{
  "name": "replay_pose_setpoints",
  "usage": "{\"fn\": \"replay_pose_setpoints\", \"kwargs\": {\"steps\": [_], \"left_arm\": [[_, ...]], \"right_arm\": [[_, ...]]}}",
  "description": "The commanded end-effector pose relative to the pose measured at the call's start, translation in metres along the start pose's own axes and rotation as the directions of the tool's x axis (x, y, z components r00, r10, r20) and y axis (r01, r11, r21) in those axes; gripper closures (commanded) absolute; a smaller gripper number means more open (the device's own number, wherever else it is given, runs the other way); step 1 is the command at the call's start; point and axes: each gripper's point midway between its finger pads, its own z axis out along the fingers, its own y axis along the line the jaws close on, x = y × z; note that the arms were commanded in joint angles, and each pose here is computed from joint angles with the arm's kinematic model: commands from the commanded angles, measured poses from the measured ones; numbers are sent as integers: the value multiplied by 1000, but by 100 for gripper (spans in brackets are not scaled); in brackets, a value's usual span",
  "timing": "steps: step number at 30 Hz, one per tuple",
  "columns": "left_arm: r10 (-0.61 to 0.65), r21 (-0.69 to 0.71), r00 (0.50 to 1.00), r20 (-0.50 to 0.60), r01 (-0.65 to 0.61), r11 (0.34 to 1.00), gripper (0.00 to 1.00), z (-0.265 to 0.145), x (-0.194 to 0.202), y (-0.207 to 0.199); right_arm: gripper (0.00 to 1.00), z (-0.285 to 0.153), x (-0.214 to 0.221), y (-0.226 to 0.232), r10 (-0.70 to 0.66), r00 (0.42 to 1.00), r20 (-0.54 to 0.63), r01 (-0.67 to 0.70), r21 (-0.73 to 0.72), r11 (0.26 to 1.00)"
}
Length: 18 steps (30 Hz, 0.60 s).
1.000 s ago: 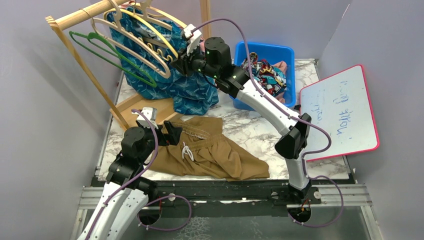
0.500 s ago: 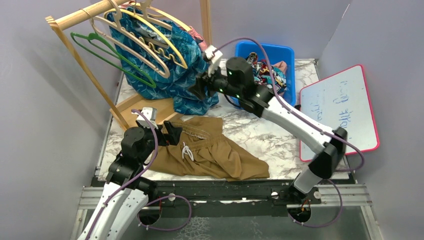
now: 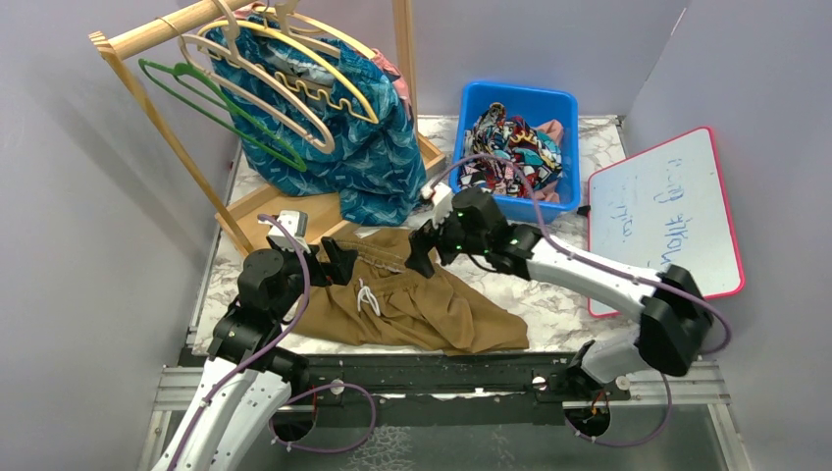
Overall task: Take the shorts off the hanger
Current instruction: Adjust the shorts at the center of the board.
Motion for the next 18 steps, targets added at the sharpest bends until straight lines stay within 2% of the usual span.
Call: {"fn": "replay_pose_setpoints", "kwargs": {"steps": [1, 5, 9, 13, 16, 18], "left_arm": [[7, 0, 1000, 25, -7, 1000, 6, -1, -6, 0], [7, 4, 1000, 26, -7, 1000, 6, -1, -7, -1], [9, 2, 999, 43, -9, 1000, 6, -4, -10, 0], [10, 2, 998, 55, -10, 1000, 6, -6, -12, -1], [11, -1, 998, 56, -11, 1000, 5, -6, -12, 0], [11, -1, 998, 55, -11, 1000, 6, -6, -12, 0]], "right_arm": [[1, 25, 48, 12, 67, 979, -194, -82, -68, 994], [1, 49, 57, 17, 15, 972, -235, -40, -100, 994], [1, 72, 60, 22, -151, 969, -195, 130, -114, 985], [1, 92, 67, 22, -368, 922, -121, 352, -136, 926], [1, 107, 77, 21, -481, 871, -99, 460, -182, 869], [1, 119, 79, 10, -507, 854, -114, 491, -146, 859]]}}
